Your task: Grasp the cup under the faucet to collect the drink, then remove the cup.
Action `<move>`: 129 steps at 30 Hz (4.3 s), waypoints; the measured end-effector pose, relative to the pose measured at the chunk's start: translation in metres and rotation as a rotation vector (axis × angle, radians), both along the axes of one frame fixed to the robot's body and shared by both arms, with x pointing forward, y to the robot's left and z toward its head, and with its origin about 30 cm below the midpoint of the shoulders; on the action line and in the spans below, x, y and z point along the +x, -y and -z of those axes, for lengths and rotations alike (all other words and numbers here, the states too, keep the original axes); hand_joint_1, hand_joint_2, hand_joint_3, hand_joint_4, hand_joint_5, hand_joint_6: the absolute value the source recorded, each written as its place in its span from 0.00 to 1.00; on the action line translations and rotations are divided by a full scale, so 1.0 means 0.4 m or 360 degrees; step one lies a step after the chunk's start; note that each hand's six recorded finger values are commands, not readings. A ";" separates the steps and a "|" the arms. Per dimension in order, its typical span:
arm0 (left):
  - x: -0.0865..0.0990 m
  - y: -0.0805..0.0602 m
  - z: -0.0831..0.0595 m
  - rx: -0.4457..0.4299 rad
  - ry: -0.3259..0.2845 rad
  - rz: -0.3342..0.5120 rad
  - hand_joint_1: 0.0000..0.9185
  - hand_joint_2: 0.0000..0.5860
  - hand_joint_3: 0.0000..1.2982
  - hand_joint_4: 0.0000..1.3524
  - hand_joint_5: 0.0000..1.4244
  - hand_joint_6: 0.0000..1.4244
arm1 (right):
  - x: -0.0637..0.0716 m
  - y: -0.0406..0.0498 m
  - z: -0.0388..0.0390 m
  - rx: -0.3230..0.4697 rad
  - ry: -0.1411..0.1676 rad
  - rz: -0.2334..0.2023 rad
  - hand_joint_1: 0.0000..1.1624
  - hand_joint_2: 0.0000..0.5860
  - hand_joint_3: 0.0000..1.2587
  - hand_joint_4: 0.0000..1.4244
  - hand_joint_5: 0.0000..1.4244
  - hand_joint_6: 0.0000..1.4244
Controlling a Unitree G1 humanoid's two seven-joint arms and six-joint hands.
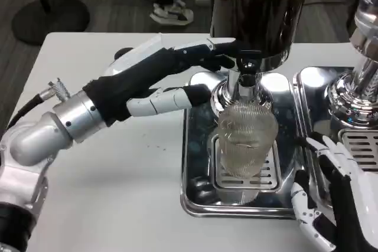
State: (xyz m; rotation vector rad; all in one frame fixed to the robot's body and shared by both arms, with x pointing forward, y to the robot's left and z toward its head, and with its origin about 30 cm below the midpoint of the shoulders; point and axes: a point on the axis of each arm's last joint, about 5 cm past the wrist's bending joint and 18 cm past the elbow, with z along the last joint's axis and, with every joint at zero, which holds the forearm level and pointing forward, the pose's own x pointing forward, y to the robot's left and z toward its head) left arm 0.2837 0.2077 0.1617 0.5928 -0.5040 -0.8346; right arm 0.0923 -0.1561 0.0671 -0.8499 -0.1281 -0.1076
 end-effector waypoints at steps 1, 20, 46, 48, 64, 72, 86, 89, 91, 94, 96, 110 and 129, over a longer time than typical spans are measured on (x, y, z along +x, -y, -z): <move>0.002 0.002 -0.001 0.0001 -0.0008 0.0004 0.00 0.10 0.14 0.11 0.15 0.16 | 0.000 -0.001 0.000 0.0003 -0.0002 -0.0003 0.32 0.95 0.21 0.09 0.07 0.12; 0.025 0.021 -0.039 0.0091 -0.0033 0.0157 0.00 0.09 0.16 0.11 0.15 0.14 | -0.002 0.003 0.007 0.0083 -0.0006 0.0019 0.32 0.92 0.21 0.09 0.07 0.14; 0.021 0.007 -0.061 0.0124 -0.0048 0.0282 0.00 0.11 0.16 0.13 0.16 0.15 | 0.007 -0.006 0.014 0.0161 -0.0002 0.0008 0.32 0.91 0.20 0.09 0.07 0.14; 0.018 0.006 -0.060 0.0122 -0.0049 0.0294 0.00 0.11 0.16 0.13 0.16 0.15 | 0.006 -0.005 0.015 0.0161 -0.0005 0.0009 0.32 0.91 0.20 0.09 0.07 0.14; -0.005 0.006 -0.089 0.0365 0.0276 0.0285 0.00 0.08 0.15 0.12 0.16 0.15 | 0.011 -0.004 0.020 0.0179 -0.0018 0.0017 0.33 0.90 0.20 0.09 0.07 0.14; -0.015 0.012 -0.095 0.0458 0.0425 0.0256 0.00 0.08 0.14 0.10 0.14 0.14 | 0.008 -0.002 0.021 0.0185 -0.0026 0.0027 0.33 0.90 0.20 0.09 0.07 0.14; -0.022 0.017 -0.087 0.0486 0.0463 0.0243 0.00 0.08 0.12 0.07 0.11 0.11 | 0.027 0.002 0.008 0.0447 -0.0070 -0.0035 0.31 0.52 0.08 0.05 0.08 0.14; -0.023 0.016 -0.087 0.0488 0.0468 0.0238 0.00 0.08 0.12 0.07 0.11 0.11 | 0.034 0.002 0.004 0.0506 -0.0101 -0.0083 0.32 0.41 0.01 0.00 0.05 0.14; -0.023 0.016 -0.087 0.0488 0.0470 0.0236 0.00 0.09 0.12 0.07 0.11 0.11 | 0.040 0.002 0.001 0.0536 -0.0117 -0.0118 0.32 0.39 0.00 0.00 0.04 0.13; -0.023 0.016 -0.086 0.0491 0.0472 0.0234 0.00 0.09 0.12 0.07 0.11 0.11 | 0.051 0.003 -0.004 0.0585 -0.0140 -0.0174 0.32 0.39 0.00 0.00 0.03 0.13; -0.022 0.016 -0.086 0.0491 0.0472 0.0234 0.00 0.09 0.12 0.07 0.11 0.10 | 0.053 0.003 -0.005 0.0597 -0.0155 -0.0195 0.33 0.36 0.00 0.00 0.00 0.10; -0.020 0.016 -0.084 0.0489 0.0466 0.0232 0.00 0.10 0.12 0.07 0.11 0.10 | 0.066 0.008 -0.009 0.0612 -0.0277 -0.0268 0.37 0.32 0.00 0.00 0.00 0.07; -0.021 0.019 -0.086 0.0484 0.0468 0.0233 0.00 0.13 0.13 0.08 0.11 0.10 | 0.098 0.003 -0.015 0.0601 -0.0294 -0.0311 0.42 0.30 0.00 0.00 0.00 0.09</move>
